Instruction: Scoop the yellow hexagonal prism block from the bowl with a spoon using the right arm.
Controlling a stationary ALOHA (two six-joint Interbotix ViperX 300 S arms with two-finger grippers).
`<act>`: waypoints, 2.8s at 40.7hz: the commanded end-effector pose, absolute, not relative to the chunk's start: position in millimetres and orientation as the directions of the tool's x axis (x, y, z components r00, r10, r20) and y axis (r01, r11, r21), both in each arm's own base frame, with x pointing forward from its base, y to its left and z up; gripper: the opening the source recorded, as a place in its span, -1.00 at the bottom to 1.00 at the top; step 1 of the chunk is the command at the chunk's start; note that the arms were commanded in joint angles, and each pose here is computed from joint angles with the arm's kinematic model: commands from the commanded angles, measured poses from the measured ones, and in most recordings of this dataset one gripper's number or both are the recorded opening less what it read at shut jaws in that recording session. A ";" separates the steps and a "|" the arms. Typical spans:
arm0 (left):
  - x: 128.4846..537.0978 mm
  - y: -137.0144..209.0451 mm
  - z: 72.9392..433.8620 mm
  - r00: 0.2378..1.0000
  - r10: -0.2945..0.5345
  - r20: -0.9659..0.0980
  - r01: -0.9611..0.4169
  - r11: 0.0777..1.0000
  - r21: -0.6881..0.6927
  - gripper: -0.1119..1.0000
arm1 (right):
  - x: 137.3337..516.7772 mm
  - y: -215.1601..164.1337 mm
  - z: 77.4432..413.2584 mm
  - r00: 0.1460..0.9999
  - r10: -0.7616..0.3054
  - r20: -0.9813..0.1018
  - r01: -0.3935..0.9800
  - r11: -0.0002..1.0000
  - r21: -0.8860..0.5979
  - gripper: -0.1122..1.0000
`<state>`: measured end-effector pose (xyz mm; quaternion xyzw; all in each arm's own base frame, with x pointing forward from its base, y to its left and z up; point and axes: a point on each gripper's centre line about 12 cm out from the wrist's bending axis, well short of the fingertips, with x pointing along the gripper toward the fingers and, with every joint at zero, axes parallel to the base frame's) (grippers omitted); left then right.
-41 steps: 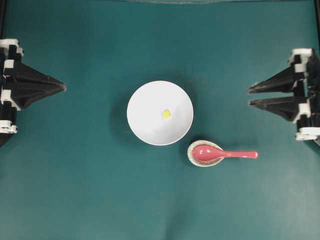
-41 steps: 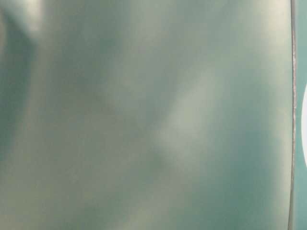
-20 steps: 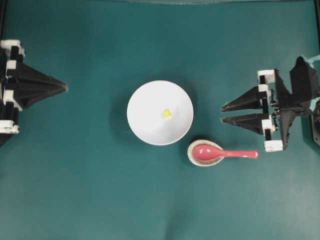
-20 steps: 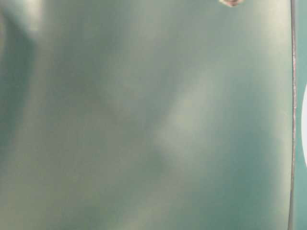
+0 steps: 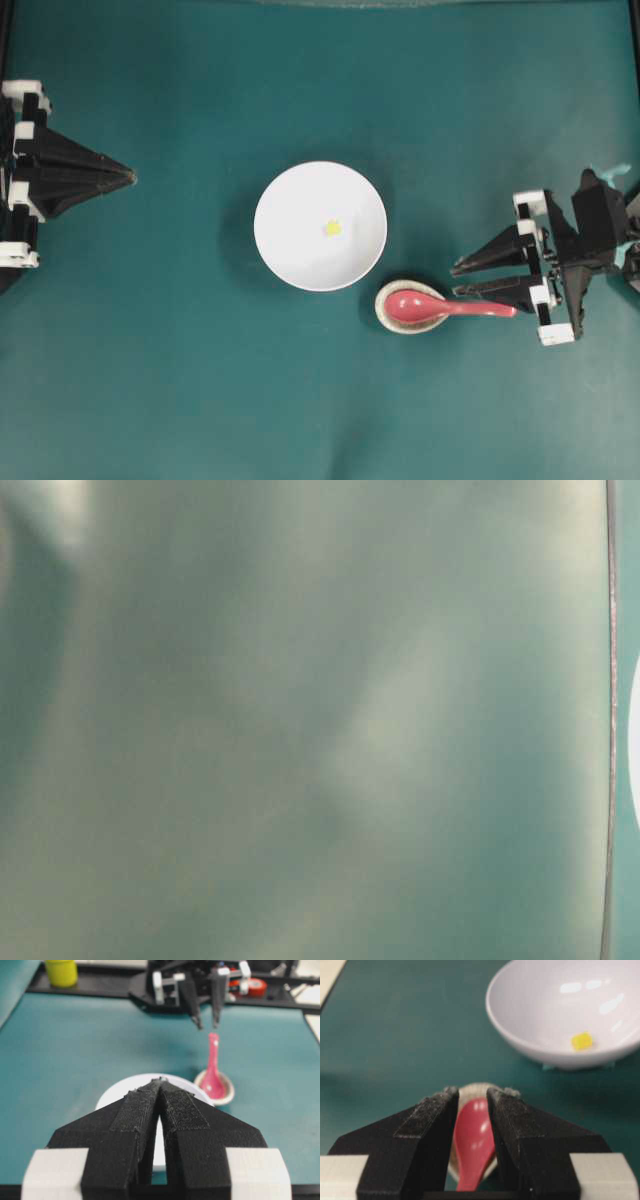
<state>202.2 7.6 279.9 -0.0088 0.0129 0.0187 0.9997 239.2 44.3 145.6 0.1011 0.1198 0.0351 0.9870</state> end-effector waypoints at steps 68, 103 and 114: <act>205.2 8.2 288.0 0.999 0.039 -0.008 -0.039 0.999 -0.009 -0.79 | 241.1 73.6 86.2 0.912 0.062 -0.405 0.023 0.979 0.202 -0.11; 205.2 8.2 287.7 0.999 0.039 -0.006 -0.039 0.999 -0.006 -0.79 | 238.0 70.5 80.9 0.899 0.042 -0.437 0.050 0.979 0.197 -0.11; 205.2 8.3 287.7 0.999 0.039 -0.006 -0.040 0.999 -0.009 -0.79 | 238.6 70.8 81.3 0.901 0.043 -0.432 0.045 0.981 0.191 -0.11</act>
